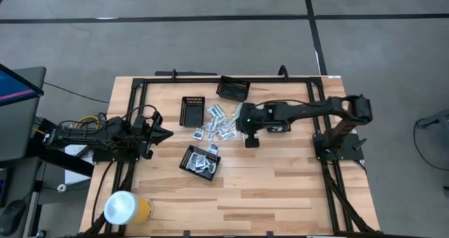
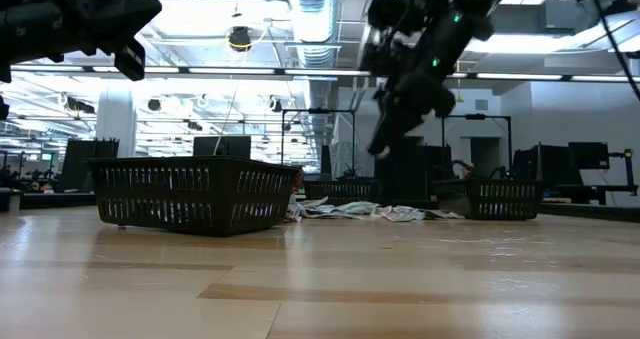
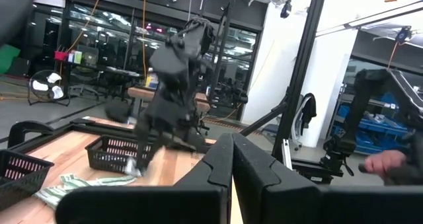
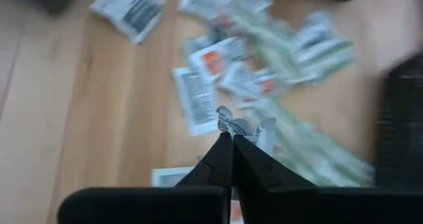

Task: Pick & Place First Aid Supplies
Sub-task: Put the white alcohol pad into the right black bin

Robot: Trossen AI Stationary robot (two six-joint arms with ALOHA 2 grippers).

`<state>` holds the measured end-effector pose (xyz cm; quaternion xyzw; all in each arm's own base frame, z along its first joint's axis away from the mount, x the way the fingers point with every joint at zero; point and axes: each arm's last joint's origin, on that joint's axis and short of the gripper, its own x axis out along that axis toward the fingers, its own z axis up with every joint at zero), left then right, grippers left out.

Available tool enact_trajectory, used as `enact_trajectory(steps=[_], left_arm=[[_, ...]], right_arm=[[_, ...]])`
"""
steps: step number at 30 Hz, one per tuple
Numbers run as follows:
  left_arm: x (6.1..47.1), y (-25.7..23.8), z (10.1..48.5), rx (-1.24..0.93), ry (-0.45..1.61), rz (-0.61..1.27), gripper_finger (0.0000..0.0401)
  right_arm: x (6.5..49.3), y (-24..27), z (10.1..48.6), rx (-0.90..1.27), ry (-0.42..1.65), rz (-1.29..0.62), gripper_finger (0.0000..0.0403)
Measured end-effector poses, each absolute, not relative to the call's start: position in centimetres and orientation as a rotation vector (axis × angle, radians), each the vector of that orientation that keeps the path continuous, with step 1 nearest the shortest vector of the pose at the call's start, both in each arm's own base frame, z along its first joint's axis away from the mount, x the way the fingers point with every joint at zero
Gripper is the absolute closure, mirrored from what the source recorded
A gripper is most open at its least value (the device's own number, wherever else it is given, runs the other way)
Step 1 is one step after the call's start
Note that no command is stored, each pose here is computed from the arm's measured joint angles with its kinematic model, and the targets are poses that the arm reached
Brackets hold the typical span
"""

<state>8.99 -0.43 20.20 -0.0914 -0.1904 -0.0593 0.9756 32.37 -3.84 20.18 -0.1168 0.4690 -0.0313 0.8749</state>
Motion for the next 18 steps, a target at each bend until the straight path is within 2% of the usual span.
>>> enact_trajectory(steps=[8, 18], left_arm=[[9.0, -0.4, 20.2, -0.184, -0.387, -0.12, 0.0393], [9.0, -0.4, 20.2, -0.184, -0.387, -0.12, 0.0393]], right_arm=[[28.6, -6.6, 23.4, -0.22, 1.054, -0.23, 0.0402], [24.0, -10.0, 23.5, -0.04, 1.227, -0.384, 0.04]])
